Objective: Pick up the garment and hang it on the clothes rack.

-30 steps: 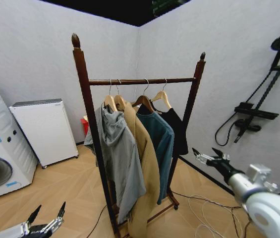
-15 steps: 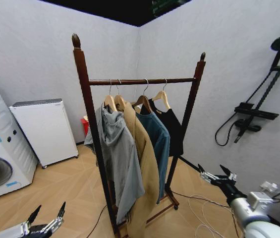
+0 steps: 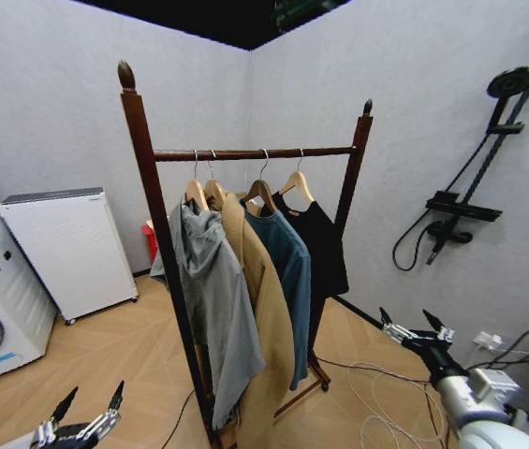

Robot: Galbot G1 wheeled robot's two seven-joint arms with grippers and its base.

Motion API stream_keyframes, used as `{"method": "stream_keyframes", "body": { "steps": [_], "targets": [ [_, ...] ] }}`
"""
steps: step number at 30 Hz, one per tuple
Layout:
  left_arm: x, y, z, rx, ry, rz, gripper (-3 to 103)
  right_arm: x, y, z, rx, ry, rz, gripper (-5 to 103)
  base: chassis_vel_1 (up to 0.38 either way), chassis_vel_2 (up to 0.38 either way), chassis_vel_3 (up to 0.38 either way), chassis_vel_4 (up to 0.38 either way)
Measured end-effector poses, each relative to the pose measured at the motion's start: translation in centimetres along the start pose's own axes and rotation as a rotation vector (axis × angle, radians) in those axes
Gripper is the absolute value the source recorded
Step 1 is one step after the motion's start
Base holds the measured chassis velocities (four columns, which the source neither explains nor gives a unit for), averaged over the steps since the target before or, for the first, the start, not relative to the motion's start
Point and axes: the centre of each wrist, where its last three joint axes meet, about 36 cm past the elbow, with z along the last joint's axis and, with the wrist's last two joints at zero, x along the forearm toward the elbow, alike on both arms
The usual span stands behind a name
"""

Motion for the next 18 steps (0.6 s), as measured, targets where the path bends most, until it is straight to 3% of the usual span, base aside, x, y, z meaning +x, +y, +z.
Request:
{"method": "stream_keyframes", "body": {
  "steps": [18],
  "targets": [
    [0.0, 0.0, 0.0, 0.0, 0.0, 0.0, 100, -0.26, 0.02, -0.42, 0.004, -0.024, -0.023, 100, -0.095, -0.127, -0.131, -0.096]
  ]
}}
